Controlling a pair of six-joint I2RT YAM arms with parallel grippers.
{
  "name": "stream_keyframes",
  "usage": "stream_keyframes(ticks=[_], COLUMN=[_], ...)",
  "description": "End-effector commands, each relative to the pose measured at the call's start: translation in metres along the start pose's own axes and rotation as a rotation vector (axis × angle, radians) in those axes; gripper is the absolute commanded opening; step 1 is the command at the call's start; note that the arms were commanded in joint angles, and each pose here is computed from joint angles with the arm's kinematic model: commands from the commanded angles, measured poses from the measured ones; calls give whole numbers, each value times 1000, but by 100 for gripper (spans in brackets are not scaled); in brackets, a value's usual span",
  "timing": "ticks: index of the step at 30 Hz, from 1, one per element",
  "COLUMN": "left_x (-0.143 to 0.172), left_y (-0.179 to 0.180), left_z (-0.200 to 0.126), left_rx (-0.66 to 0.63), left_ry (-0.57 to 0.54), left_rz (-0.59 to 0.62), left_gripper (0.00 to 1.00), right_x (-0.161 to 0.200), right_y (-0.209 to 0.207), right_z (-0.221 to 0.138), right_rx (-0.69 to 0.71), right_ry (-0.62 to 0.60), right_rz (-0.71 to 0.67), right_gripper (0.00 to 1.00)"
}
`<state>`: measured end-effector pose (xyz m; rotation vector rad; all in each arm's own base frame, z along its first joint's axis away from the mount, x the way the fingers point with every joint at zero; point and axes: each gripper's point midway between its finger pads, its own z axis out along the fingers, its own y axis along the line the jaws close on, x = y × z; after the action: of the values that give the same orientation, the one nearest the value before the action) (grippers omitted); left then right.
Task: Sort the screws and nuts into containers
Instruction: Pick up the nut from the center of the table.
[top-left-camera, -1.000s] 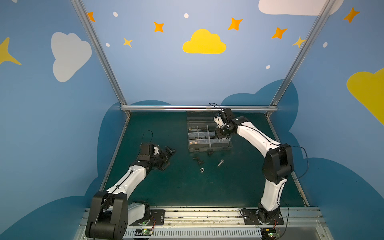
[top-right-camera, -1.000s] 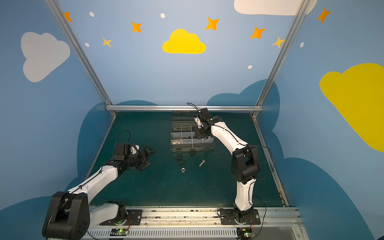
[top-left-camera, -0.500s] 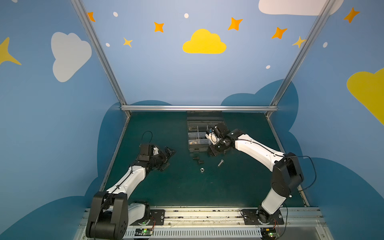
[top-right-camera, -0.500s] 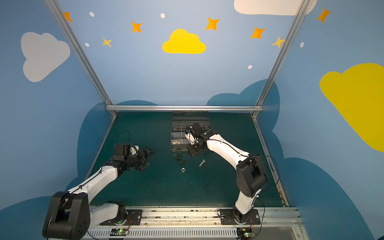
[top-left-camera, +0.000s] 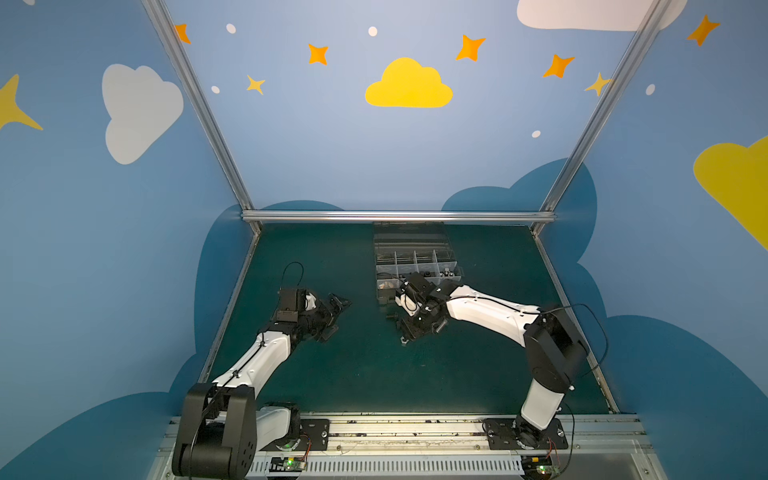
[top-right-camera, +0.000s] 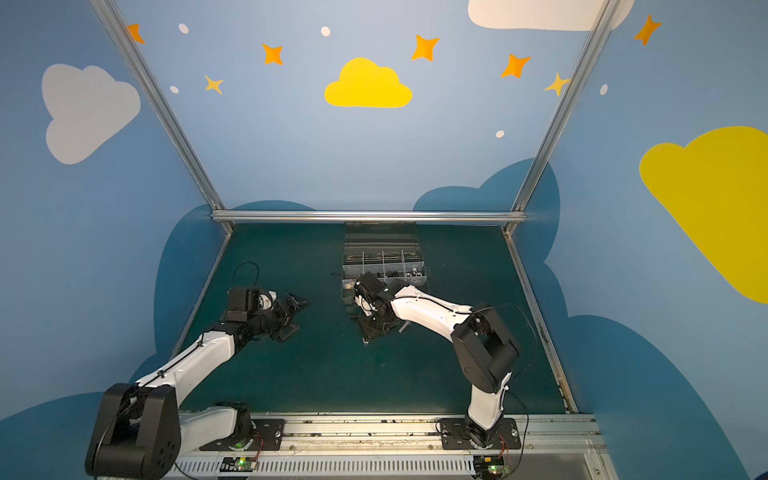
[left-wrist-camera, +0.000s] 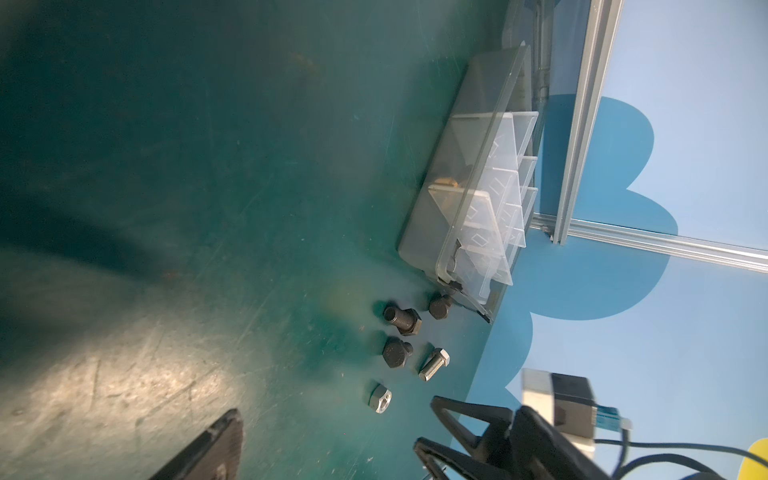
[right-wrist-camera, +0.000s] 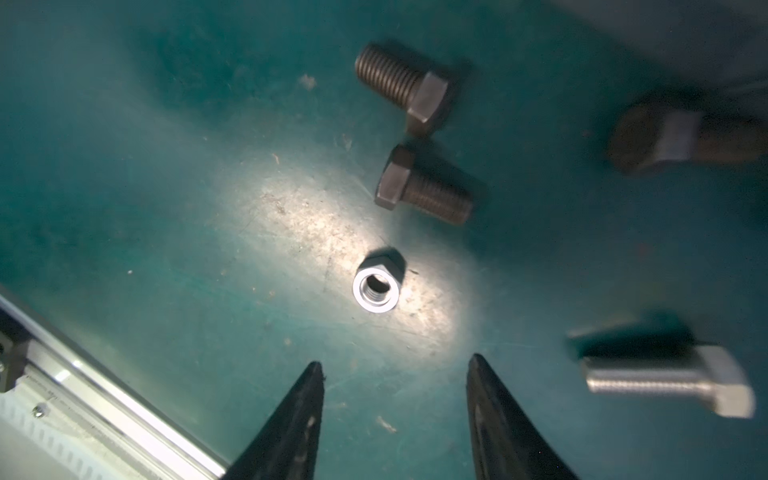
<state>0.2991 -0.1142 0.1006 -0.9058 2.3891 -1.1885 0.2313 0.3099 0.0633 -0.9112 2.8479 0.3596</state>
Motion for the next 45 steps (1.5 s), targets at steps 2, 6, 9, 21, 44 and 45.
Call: stream_keyframes(ticks=[2,6,9,21,44,45], left_x=[2,2,1,1,1,1], left_y=[6,6,6,9,11,11], left_z=[-2,-4,-5,-6,-6,-6], left_rx=[-9,-7,-6,-5,-6,-6], left_ry=[4,1,-3,-4,-7,-7], left_rz=[0,2,1,-4,-8,-8], left_gripper=[100,100,100,100,100,100], right_x=[-3,-4,-5,-5,4,3], right_y=[0,6,9,9,2,2], right_z=[5,12,17,36,54,54], right_rx=[80,89,94,102,202,201], right_ry=[19,29,33,47,86,84], right_rz=[71,89,102,118,87,87], right_gripper=[54,54,54,54,41,40])
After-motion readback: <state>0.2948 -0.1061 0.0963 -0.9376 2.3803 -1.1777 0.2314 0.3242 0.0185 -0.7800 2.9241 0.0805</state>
